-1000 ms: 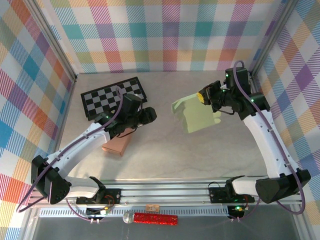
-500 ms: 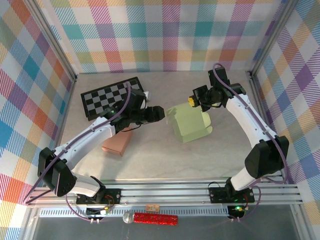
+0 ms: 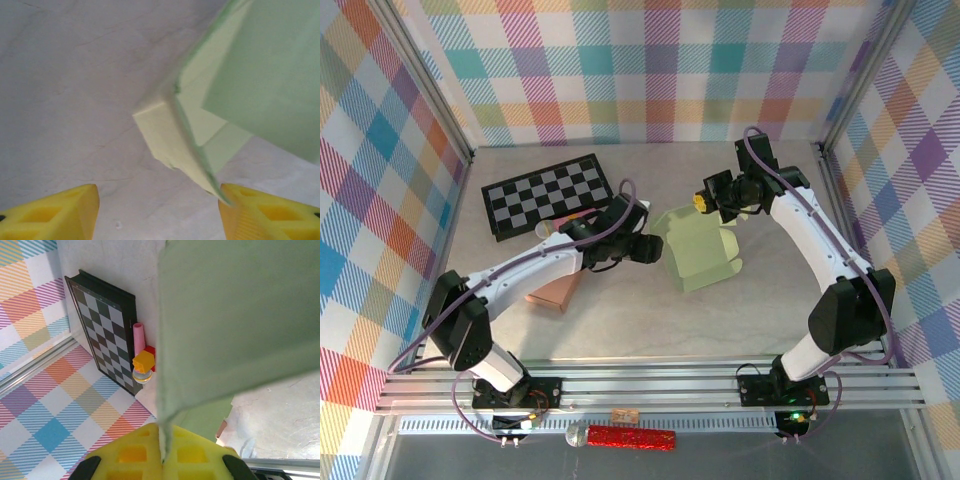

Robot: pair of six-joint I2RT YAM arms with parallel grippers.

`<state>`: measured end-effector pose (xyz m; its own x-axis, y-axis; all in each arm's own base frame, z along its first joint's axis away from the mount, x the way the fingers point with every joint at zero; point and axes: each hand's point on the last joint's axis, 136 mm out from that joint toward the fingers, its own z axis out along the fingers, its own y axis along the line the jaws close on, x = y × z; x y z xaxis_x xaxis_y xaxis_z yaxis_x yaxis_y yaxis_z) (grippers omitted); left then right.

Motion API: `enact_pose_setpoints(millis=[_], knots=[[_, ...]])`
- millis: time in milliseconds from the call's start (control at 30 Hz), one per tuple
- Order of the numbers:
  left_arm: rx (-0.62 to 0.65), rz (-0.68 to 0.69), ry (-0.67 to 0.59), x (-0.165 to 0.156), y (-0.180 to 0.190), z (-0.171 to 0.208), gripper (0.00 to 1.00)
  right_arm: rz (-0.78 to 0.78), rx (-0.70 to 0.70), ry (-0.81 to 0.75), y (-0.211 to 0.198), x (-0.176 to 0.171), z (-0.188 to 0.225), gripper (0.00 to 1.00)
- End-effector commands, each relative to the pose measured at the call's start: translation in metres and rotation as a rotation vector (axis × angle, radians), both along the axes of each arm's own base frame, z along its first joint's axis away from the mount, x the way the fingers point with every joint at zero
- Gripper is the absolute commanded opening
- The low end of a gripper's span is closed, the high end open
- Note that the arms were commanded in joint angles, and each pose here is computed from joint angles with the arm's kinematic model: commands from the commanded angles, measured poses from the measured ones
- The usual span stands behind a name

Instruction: Fold the paper box

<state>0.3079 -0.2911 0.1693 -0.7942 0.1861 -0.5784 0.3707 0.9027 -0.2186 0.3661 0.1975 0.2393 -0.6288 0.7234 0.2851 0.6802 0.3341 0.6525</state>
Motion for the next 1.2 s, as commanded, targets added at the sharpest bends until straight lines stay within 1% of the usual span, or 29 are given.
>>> enact_pose_setpoints(millis=[0, 67, 267, 467, 500, 567, 833, 1033, 1100, 1167], knots=[[0.113, 0.050, -0.069, 0.011, 0.016, 0.003, 0.57, 0.013, 0.019, 0.005, 0.003, 0.002, -0.002, 0.00], [0.113, 0.049, -0.067, 0.012, 0.014, 0.001, 0.51, 0.018, 0.024, 0.006, 0.004, 0.002, -0.005, 0.00], [0.072, 0.028, -0.079, 0.012, 0.004, 0.007, 0.18, 0.017, 0.039, -0.023, 0.007, 0.008, -0.013, 0.00], [0.057, -0.007, -0.108, 0.005, -0.003, 0.017, 0.05, 0.008, 0.015, -0.047, 0.004, 0.013, -0.021, 0.00], [0.060, -0.013, -0.109, 0.003, -0.003, 0.017, 0.04, 0.009, 0.013, -0.056, 0.005, 0.014, -0.022, 0.01], [0.063, -0.026, -0.117, 0.001, -0.005, 0.019, 0.01, 0.006, 0.009, -0.065, 0.004, 0.016, -0.023, 0.05], [0.064, -0.055, -0.146, -0.008, -0.013, 0.030, 0.00, 0.003, -0.021, -0.060, 0.004, 0.017, -0.031, 0.18], [0.061, -0.061, -0.147, -0.010, -0.014, 0.031, 0.00, 0.004, -0.059, -0.084, 0.001, 0.020, -0.030, 0.18], [0.063, -0.059, -0.148, -0.010, -0.014, 0.031, 0.00, 0.003, -0.065, -0.080, 0.001, 0.020, -0.031, 0.14], [0.064, -0.058, -0.147, -0.010, -0.014, 0.031, 0.00, 0.002, -0.068, -0.079, 0.000, 0.019, -0.032, 0.13]])
